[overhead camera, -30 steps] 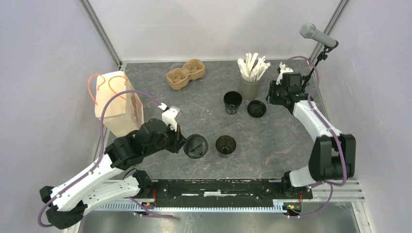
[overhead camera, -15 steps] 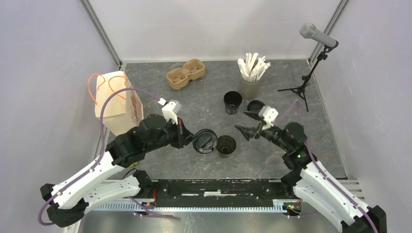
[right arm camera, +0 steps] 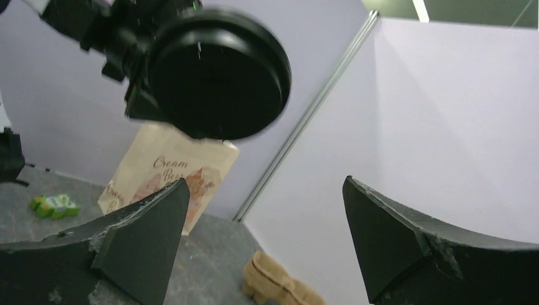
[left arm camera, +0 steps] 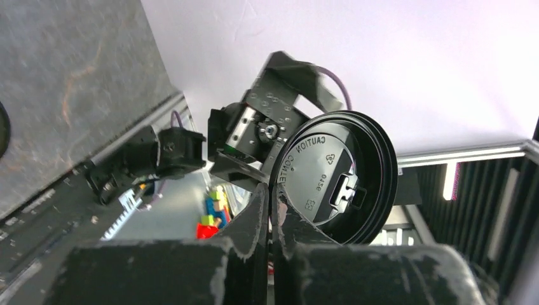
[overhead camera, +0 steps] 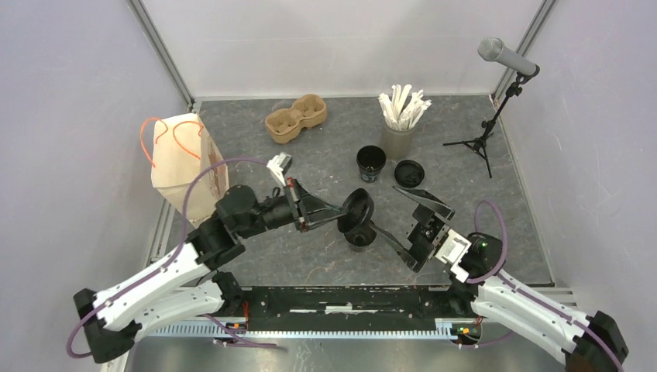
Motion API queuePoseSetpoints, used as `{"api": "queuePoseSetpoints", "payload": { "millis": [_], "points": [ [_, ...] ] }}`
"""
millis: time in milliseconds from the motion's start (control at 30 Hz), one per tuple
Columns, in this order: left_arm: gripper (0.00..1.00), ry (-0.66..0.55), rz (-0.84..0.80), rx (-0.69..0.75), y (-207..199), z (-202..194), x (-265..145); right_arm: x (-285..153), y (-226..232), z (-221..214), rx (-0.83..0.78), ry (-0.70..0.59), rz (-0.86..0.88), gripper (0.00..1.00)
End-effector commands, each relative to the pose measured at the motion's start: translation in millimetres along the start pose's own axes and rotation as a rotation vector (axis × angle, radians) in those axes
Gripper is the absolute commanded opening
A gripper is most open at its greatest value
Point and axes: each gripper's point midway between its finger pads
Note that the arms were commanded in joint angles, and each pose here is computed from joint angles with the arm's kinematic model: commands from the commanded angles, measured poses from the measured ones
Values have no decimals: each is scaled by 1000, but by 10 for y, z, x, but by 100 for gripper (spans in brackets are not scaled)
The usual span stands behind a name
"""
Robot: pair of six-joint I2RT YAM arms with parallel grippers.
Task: Pack the takeout coffee
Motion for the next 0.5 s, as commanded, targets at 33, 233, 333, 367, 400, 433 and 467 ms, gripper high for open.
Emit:
{"api": "queuePoseSetpoints", "payload": {
  "millis": [33, 233, 333, 367, 400, 433, 467],
  "points": [
    [2, 94, -171, -158, -408, -69, 113, 286, -318, 619, -166, -205, -119, 98],
    [2, 49, -174, -202, -318, -1, 182, 447, -181, 536, -171, -184, -64, 98],
    [2, 21, -184, -210, -307, 42, 184, 458, -99, 477, -163, -170, -41, 98],
    [2, 11, -190, -211, -314, 57, 177, 444, -77, 468, -161, -170, -40, 98],
    [2, -4, -192, -211, -316, 81, 175, 434, -65, 462, -161, -167, -40, 98],
    [2, -15, -191, -207, -310, 99, 172, 427, -62, 445, -158, -160, -45, 98],
    [2, -22, -184, -210, -288, 105, 174, 423, -76, 441, -155, -156, -57, 98]
  ]
}}
Point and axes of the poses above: each gripper's point midway between its finger pads, its own x axis out along the fingers, its own y axis along the line the jaws close on, z = x × y
